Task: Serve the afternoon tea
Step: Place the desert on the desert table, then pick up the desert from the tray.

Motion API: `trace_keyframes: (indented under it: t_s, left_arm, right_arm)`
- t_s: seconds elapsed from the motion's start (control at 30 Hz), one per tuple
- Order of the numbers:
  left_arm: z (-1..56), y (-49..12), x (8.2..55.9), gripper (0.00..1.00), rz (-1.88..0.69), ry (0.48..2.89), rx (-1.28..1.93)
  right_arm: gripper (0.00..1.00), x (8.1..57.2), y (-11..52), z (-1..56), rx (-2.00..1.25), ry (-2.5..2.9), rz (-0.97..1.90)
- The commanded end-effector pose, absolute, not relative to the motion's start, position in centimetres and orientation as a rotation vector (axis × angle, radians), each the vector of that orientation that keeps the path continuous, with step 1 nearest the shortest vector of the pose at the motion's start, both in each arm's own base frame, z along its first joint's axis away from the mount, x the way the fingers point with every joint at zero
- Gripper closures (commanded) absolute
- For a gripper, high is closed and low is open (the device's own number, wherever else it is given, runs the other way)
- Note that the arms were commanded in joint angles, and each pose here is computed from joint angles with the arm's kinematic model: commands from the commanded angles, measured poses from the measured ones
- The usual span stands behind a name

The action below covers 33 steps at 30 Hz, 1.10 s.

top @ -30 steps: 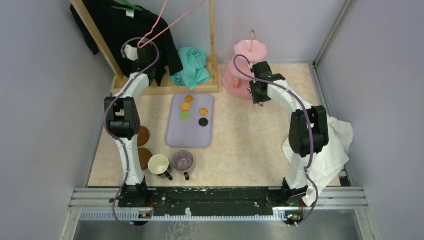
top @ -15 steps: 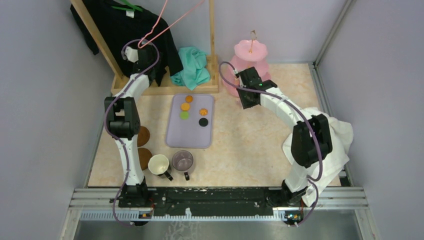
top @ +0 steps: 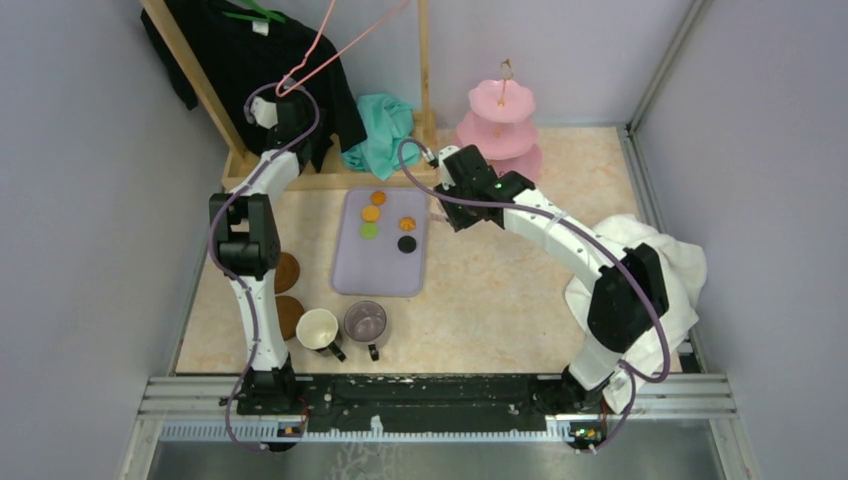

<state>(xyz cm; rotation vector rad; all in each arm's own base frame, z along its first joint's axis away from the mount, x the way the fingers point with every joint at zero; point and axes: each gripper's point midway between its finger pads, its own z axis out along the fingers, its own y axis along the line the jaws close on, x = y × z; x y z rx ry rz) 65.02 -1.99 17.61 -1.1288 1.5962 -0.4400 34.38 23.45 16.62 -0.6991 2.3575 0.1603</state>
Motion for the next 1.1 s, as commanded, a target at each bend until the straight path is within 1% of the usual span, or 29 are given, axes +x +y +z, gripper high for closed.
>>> trace_keyframes:
  t_s: [0.0, 0.07, 0.13, 0.4, 1.07]
  left_arm:
    - [20.1, -1.9, 64.6, 0.20, -0.468, 1.558, -1.114]
    - [20.2, -1.9, 64.6, 0.20, -0.470, 1.556, -1.113]
    - [20.2, -2.0, 64.5, 0.20, -0.470, 1.558, -1.112]
    - [19.9, -1.9, 64.1, 0.20, -0.467, 1.561, -1.116]
    - [18.7, -1.7, 63.4, 0.20, -0.446, 1.583, -1.127]
  right_arm:
    - [0.69, 34.2, 27.3, 20.4, -0.747, 2.240, 0.286]
    - [0.68, 33.8, 28.2, 20.9, -0.769, 2.227, 0.314]
    - [0.68, 33.6, 29.1, 19.8, -0.809, 2.251, 0.323]
    - [0.67, 31.7, 31.3, 18.4, -0.926, 2.271, 0.392]
    - [0.67, 29.9, 31.3, 14.4, -0.997, 2.328, 0.423]
